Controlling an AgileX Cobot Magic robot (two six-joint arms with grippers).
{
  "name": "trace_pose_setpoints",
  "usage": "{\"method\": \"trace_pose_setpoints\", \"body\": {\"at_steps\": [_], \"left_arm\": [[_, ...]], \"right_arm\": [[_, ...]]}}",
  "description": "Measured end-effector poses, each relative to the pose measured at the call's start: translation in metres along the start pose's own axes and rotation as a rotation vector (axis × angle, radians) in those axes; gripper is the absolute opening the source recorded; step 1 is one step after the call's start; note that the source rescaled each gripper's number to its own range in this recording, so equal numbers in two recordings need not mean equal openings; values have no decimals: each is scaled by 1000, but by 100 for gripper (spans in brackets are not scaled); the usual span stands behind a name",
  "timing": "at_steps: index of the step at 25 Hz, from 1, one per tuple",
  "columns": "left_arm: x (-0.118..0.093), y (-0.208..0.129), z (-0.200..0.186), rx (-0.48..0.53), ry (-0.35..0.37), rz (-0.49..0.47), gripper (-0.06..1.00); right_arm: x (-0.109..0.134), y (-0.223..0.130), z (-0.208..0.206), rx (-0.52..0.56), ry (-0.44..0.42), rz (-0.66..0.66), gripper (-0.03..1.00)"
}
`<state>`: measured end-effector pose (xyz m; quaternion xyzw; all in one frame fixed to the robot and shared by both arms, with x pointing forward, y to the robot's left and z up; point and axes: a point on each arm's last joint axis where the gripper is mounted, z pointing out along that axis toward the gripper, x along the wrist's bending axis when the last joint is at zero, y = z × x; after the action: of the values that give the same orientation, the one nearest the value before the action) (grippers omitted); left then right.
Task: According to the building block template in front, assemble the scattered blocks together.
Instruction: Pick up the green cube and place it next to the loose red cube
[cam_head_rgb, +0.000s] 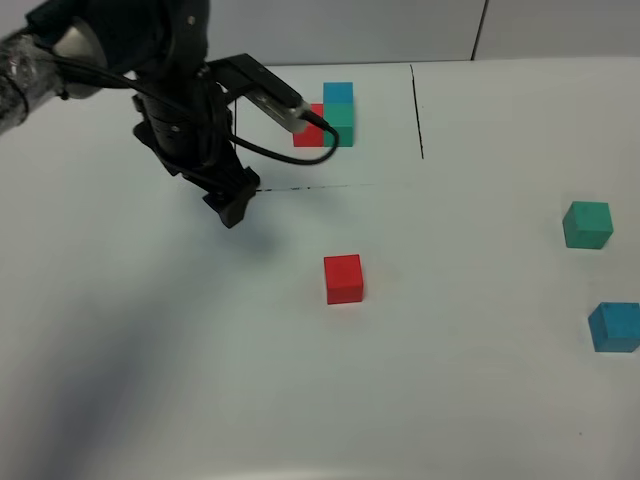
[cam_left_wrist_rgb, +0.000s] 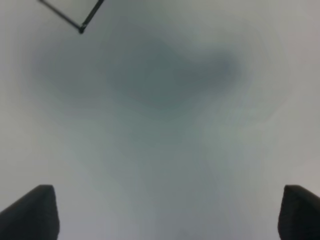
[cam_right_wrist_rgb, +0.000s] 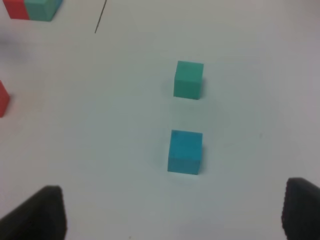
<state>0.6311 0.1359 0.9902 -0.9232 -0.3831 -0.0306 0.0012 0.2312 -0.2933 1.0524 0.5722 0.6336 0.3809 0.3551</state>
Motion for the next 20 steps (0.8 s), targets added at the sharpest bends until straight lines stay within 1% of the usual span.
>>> {"method": "trace_pose_setpoints", "body": {"at_steps": [2,5,8,11,13,15,18,20], "left_arm": [[14,-8,-6,-16,-19,-53,97],[30,-23,-17,-52,-23,-114,96],[44,-44,-29,-98,3,-179,94],[56,-73,-40,-154,29,-282,93],[58,-95,-51,-191,54,-354,93],[55,-114,-62,-225,71,-406,92],[41,-139,-84,-288,96,-461,91],[31,-156,-94,-306,118,-506,90]], "right_arm": [[0,0,0,0,0,0,87],[0,0,0,0,0,0,87],[0,0,0,0,0,0,87],[0,0,0,0,0,0,87],[0,0,0,0,0,0,87],[0,0,0,0,0,0,87],[0,0,0,0,0,0,87],[0,0,0,0,0,0,87]]}}
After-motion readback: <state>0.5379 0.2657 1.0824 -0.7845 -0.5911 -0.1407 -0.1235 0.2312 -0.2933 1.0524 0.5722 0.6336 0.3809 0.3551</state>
